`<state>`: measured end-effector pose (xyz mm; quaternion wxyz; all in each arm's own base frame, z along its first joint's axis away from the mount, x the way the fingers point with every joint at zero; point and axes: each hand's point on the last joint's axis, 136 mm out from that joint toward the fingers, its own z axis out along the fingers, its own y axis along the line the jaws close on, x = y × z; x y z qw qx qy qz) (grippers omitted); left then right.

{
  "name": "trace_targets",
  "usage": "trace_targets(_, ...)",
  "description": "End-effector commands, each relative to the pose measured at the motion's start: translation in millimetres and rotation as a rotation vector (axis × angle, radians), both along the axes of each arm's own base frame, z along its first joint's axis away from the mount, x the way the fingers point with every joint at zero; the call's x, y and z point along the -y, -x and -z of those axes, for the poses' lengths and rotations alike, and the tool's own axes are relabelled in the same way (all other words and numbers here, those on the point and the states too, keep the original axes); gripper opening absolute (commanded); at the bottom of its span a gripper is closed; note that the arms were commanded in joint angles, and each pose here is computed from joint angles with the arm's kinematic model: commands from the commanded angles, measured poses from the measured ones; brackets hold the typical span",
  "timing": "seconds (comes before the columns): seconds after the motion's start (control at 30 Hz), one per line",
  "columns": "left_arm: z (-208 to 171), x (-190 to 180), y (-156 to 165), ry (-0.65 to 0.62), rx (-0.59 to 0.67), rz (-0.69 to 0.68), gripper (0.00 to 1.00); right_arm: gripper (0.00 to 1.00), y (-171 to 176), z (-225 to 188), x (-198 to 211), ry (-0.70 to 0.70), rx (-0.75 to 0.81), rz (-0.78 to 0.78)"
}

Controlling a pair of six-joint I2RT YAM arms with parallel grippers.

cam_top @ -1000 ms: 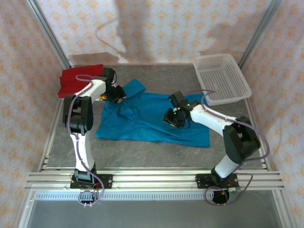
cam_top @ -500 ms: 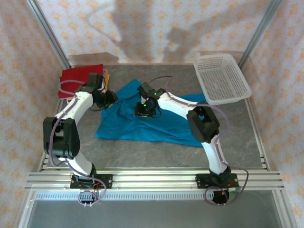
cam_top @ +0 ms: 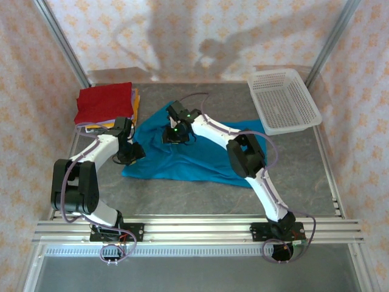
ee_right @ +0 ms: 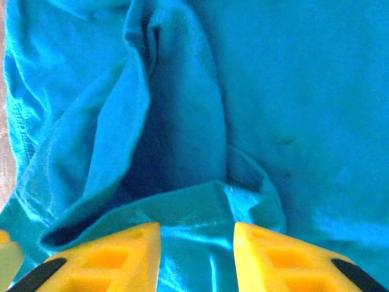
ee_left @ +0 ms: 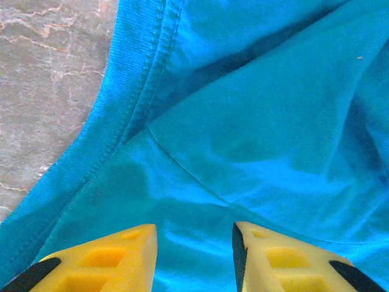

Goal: Fold and stack the t-shirts

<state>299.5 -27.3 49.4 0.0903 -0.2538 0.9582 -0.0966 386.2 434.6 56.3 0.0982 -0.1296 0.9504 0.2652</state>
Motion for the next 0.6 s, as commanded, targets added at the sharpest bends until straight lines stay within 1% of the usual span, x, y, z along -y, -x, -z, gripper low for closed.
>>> trace_targets(0.0, -1, -8, 8, -0.053, -0.018, 0.025, 0.39, 0.35, -8, -2, 0, 0.023, 0.023, -0.013)
trace_targets(0.2, 11, -5, 20, -0.041, -0.050, 0.025, 0.39, 0.33, -15, 8, 1, 0.041, 0.026, 0.004)
trace_targets(0.37, 19, -5, 28, -0.038, -0.076, 0.026, 0.39, 0.25, -18, 17, 3, 0.054, 0.021, 0.020)
trace_targets(0.43, 22, -5, 30, -0.037, -0.083, 0.026, 0.39, 0.23, -19, 15, 2, 0.052, 0.030, 0.018)
trace_targets(0.5, 24, -5, 32, -0.035, -0.088, 0.025, 0.39, 0.25, -21, 17, 2, 0.053, 0.028, 0.025)
trace_targets(0.57, 25, -4, 33, -0.032, -0.092, 0.025, 0.39, 0.29, -21, 24, 5, 0.077, 0.020, 0.033)
